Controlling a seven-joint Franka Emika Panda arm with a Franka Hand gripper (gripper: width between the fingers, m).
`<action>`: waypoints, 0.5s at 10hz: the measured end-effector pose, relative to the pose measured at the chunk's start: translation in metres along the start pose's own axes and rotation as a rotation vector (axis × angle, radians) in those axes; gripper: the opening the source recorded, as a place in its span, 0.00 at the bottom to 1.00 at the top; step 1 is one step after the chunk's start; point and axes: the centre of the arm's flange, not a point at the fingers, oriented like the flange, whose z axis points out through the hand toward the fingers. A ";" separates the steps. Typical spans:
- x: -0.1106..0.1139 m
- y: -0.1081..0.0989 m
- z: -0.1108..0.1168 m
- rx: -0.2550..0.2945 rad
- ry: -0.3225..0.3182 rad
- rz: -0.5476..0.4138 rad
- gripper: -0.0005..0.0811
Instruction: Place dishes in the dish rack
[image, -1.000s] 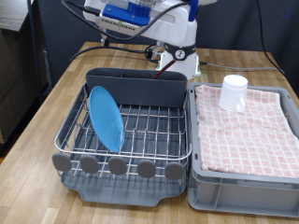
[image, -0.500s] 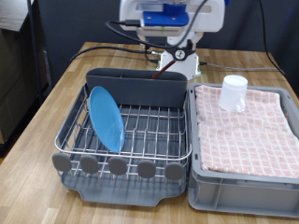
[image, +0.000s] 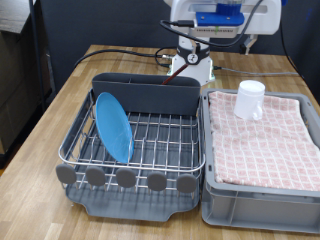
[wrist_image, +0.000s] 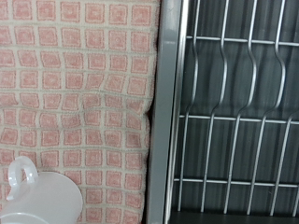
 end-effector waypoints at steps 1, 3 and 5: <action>0.000 0.000 0.001 -0.003 -0.005 -0.011 0.99; -0.009 -0.005 0.004 -0.014 -0.036 -0.051 0.99; -0.032 -0.023 0.003 -0.018 -0.050 -0.089 0.99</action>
